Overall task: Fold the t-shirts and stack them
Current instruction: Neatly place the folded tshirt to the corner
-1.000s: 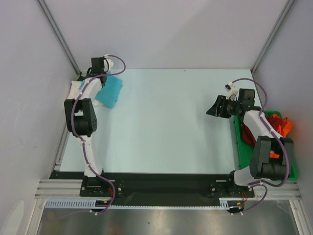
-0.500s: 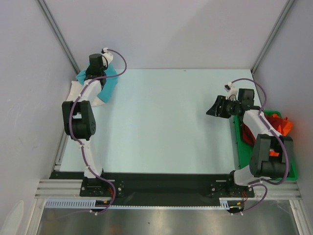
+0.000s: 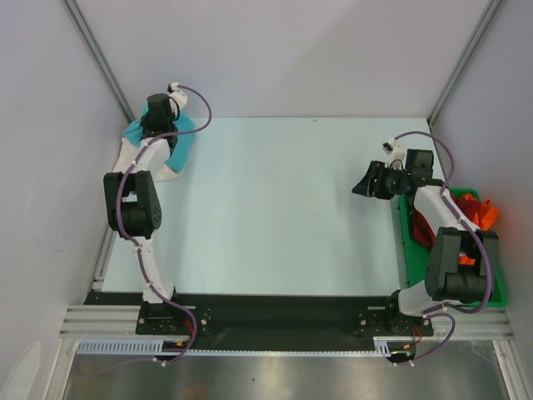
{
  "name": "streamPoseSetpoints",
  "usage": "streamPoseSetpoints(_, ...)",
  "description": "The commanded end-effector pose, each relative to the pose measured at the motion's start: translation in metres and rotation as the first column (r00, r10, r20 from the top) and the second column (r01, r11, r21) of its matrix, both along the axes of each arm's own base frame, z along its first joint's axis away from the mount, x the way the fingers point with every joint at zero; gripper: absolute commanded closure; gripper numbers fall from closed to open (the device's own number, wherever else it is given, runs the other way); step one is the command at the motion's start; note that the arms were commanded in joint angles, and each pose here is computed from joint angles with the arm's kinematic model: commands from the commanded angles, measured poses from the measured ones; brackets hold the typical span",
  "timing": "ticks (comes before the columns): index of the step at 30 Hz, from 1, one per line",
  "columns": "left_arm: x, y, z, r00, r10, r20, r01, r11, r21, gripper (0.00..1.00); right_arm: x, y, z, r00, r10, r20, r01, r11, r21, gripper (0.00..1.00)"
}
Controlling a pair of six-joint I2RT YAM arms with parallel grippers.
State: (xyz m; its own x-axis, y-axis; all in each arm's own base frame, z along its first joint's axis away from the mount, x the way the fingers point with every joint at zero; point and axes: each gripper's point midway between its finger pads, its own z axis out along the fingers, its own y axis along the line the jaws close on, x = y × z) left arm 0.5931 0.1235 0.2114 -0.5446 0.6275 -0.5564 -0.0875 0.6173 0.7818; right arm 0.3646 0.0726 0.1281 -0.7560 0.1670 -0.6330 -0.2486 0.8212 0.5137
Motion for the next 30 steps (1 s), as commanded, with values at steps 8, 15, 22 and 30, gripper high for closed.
streamPoseSetpoints(8,-0.024,0.062,0.007,0.991,0.131,0.022,-0.133,0.983,0.128,1.00,0.004,-0.006,0.011,0.998,-0.002,0.067,0.004,1.000,-0.028,0.44)
streamPoseSetpoints(15,-0.019,0.085,-0.009,0.986,0.165,0.012,-0.165,0.969,0.183,1.00,0.002,-0.007,0.013,0.997,-0.004,0.071,0.006,0.999,-0.031,0.44)
streamPoseSetpoints(22,-0.011,0.090,-0.020,0.986,0.168,0.005,-0.166,0.967,0.193,0.61,-0.010,-0.007,0.007,0.998,-0.009,0.056,0.011,1.000,-0.029,0.44)
streamPoseSetpoints(30,-0.004,0.085,0.015,0.967,0.195,0.167,-0.231,0.944,0.235,0.08,-0.017,-0.010,0.002,0.999,-0.020,0.043,0.021,0.999,-0.026,0.44)
